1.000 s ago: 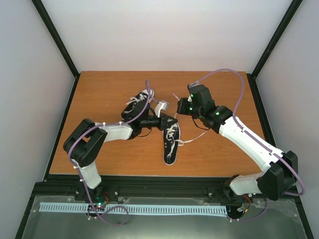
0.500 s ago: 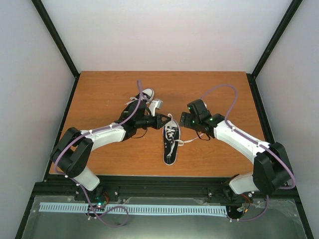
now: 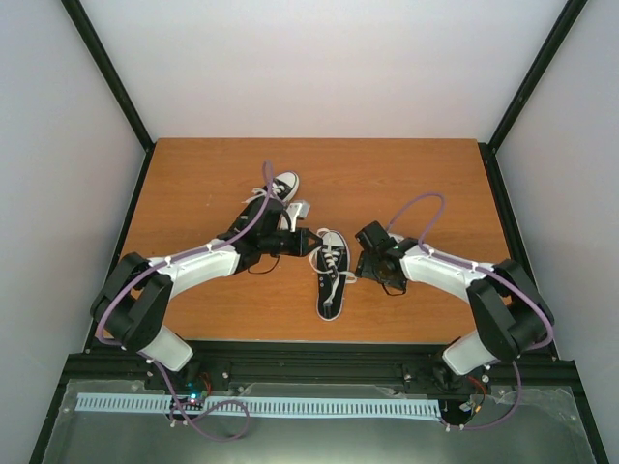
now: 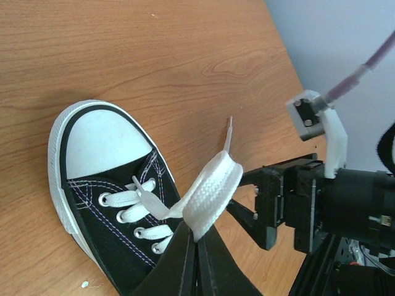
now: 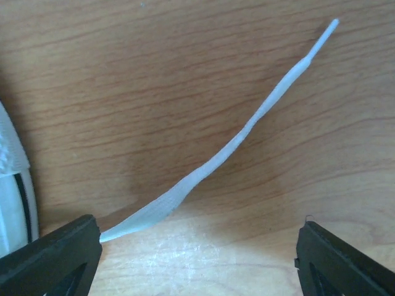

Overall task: Tie the shoes
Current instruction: Cross the shoelace with the shoelace.

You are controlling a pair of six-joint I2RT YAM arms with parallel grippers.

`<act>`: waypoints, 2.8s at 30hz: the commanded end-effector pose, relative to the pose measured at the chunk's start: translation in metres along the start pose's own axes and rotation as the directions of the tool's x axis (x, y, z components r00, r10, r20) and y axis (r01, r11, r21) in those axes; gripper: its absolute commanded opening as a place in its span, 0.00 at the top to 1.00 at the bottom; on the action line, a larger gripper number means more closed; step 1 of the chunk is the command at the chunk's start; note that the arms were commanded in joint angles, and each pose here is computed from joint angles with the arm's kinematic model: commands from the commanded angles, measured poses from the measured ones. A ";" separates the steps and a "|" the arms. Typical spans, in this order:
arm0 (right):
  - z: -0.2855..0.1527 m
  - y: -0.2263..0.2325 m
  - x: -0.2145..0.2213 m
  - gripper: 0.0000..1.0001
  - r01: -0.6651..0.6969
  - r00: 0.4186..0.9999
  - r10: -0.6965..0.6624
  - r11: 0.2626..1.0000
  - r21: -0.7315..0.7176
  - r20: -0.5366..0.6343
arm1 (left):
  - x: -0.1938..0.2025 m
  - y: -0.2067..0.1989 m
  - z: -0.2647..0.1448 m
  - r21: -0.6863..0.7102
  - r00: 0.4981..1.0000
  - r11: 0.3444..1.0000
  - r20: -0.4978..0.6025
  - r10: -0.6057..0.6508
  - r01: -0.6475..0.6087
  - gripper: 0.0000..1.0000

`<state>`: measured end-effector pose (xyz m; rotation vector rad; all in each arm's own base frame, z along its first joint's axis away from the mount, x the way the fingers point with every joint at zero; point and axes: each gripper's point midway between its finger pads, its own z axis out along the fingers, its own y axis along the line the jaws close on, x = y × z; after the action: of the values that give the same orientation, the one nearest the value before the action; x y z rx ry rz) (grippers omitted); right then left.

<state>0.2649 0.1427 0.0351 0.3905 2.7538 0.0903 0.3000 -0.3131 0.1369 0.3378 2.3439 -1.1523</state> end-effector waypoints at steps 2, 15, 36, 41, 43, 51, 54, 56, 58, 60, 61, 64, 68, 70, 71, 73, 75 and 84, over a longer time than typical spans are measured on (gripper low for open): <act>0.008 0.007 -0.005 0.21 -0.017 1.000 0.017 0.999 0.035 0.017 | -0.005 -0.013 -0.008 0.031 0.998 0.998 0.001 0.056 -0.056 0.99; 0.005 -0.006 -0.018 0.97 -0.052 0.994 0.042 0.994 0.099 0.104 | 0.002 -0.015 -0.003 0.046 0.994 0.996 -0.078 0.079 -0.076 0.99; -0.197 0.059 -0.103 0.97 0.173 0.861 0.066 0.895 -0.411 0.505 | -0.003 -0.051 0.023 0.230 0.977 0.967 -0.154 0.149 -0.111 0.92; -0.215 0.087 -0.106 0.97 0.246 0.864 0.041 0.835 -0.493 0.502 | -0.003 -0.054 0.030 0.264 0.973 0.959 -0.174 0.153 -0.104 0.90; -0.216 0.094 -0.107 0.97 0.259 0.866 0.035 0.823 -0.506 0.499 | -0.002 -0.053 0.033 0.274 0.972 0.956 -0.177 0.155 -0.103 0.89; -0.214 0.102 -0.110 0.97 0.275 0.866 0.021 0.814 -0.511 0.499 | 0.001 -0.050 0.040 0.296 0.970 0.950 -0.185 0.157 -0.097 0.86; -0.214 0.103 -0.110 0.97 0.277 0.866 0.020 0.813 -0.512 0.500 | 0.001 -0.051 0.043 0.307 0.970 0.947 -0.183 0.161 -0.099 0.84; -0.214 0.104 -0.110 0.97 0.277 0.866 0.019 0.814 -0.511 0.499 | 0.001 -0.053 0.043 0.322 0.969 0.941 -0.183 0.166 -0.100 0.83; -0.213 0.104 -0.111 0.97 0.277 0.867 0.018 0.814 -0.511 0.498 | 0.002 -0.054 0.044 0.333 0.967 0.937 -0.187 0.171 -0.101 0.81; -0.212 0.105 -0.111 0.97 0.275 0.869 0.017 0.814 -0.511 0.495 | 0.004 -0.056 0.045 0.345 0.965 0.932 -0.189 0.181 -0.107 0.79; -0.212 0.106 -0.111 0.97 0.276 0.869 0.017 0.813 -0.512 0.495 | 0.005 -0.056 0.045 0.349 0.964 0.931 -0.189 0.187 -0.112 0.78; -0.211 0.108 -0.111 0.97 0.277 0.871 0.015 0.810 -0.516 0.491 | 0.008 -0.056 0.049 0.348 0.961 0.930 -0.194 0.197 -0.120 0.78; -0.210 0.109 -0.110 0.97 0.276 0.875 0.015 0.806 -0.524 0.484 | 0.010 -0.056 0.055 0.346 0.959 0.930 -0.202 0.199 -0.121 0.78; -0.209 0.110 -0.109 0.97 0.276 0.878 0.012 0.804 -0.526 0.479 | 0.010 -0.057 0.057 0.348 0.958 0.929 -0.199 0.205 -0.126 0.78; -0.208 0.110 -0.108 0.97 0.276 0.879 0.011 0.804 -0.527 0.477 | 0.009 -0.058 0.058 0.348 0.958 0.929 -0.198 0.207 -0.129 0.78; -0.208 0.111 -0.108 0.97 0.274 0.881 0.010 0.803 -0.529 0.473 | 0.008 -0.058 0.059 0.345 0.958 0.929 -0.192 0.212 -0.136 0.77; -0.207 0.112 -0.108 0.97 0.275 0.882 0.009 0.803 -0.529 0.472 | 0.008 -0.058 0.060 0.342 0.958 0.929 -0.190 0.214 -0.140 0.77; -0.201 0.115 -0.108 0.97 0.271 0.888 0.003 0.805 -0.528 0.460 | 0.009 -0.057 0.062 0.349 0.956 0.926 -0.192 0.221 -0.144 0.71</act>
<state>0.3149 0.2151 0.2575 0.0264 2.1836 0.6752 0.2840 -0.3862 0.1248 0.7697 2.3250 -1.4748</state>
